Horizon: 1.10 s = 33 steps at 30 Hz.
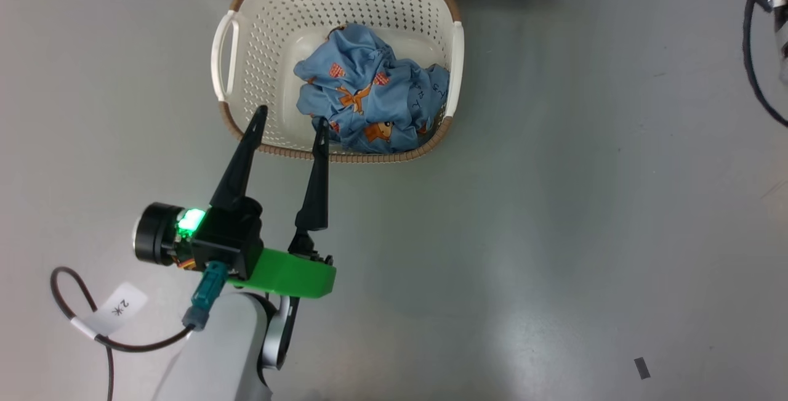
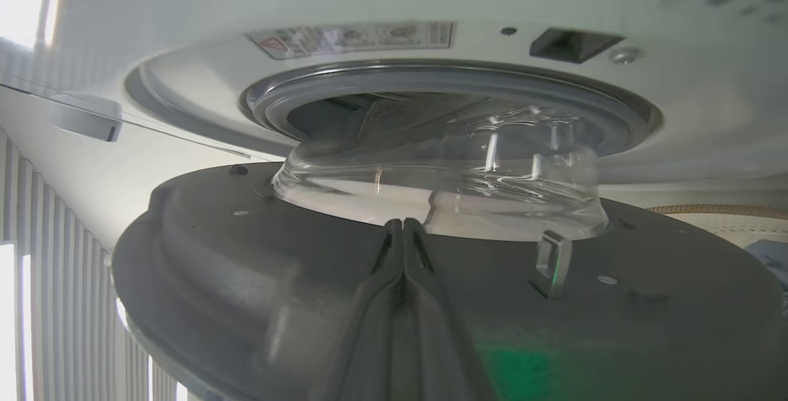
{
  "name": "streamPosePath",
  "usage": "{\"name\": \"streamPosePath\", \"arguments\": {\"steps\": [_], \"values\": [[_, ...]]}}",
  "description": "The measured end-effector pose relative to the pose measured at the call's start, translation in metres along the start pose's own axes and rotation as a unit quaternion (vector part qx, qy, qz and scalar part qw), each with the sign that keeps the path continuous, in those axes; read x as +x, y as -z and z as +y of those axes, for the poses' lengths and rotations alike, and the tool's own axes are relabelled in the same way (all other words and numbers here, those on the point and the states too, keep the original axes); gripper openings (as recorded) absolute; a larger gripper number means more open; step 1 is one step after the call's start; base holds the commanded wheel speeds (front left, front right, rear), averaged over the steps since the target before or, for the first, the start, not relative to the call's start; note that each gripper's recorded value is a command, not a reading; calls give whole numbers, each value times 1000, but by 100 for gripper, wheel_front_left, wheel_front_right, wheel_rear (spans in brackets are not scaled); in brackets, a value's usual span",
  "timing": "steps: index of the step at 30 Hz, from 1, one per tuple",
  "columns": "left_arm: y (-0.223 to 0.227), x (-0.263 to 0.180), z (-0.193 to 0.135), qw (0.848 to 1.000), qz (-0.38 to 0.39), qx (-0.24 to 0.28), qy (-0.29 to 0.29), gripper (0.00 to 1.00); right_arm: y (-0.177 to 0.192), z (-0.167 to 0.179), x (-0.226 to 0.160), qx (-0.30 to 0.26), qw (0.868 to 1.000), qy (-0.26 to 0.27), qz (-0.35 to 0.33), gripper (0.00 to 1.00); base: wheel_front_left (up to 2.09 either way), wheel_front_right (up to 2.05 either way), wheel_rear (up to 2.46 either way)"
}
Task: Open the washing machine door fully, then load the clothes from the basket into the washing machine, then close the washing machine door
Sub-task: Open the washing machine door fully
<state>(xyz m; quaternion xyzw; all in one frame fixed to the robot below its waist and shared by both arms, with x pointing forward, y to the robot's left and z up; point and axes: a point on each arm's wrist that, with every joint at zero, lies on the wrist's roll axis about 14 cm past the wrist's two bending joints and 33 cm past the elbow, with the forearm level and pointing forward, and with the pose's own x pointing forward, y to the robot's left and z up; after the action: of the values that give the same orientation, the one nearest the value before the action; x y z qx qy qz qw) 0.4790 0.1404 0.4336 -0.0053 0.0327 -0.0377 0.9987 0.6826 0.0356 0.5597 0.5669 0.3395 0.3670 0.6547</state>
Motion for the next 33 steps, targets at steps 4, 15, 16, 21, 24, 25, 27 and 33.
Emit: {"name": "streamPosePath", "arguments": {"steps": [4,15,16,21,24,25,27,33], "values": [[-3,1,-1,1000,-4,-1,1,100,14,1,-2,0,1000,-7,27,0,0,0,0],[-22,-3,2,1000,-26,2,-5,100,78,9,-12,9,992,-38,120,0,0,0,0],[-24,-4,3,1000,-28,3,-7,100,83,9,-13,12,991,-41,125,0,0,0,0],[-31,-15,7,999,-32,6,-14,100,113,13,-21,20,987,-50,152,0,0,0,0],[-36,-21,6,999,-36,6,-11,100,127,15,-26,24,985,-52,162,0,0,0,0],[-37,-23,7,999,-36,7,-12,100,131,16,-27,26,985,-54,164,0,0,0,0],[-40,-28,7,999,-38,8,-13,100,139,20,-31,30,984,-58,168,0,0,0,0],[-48,-43,10,999,-46,5,-17,100,174,38,-37,41,977,-80,194,0,0,0,0]]}}
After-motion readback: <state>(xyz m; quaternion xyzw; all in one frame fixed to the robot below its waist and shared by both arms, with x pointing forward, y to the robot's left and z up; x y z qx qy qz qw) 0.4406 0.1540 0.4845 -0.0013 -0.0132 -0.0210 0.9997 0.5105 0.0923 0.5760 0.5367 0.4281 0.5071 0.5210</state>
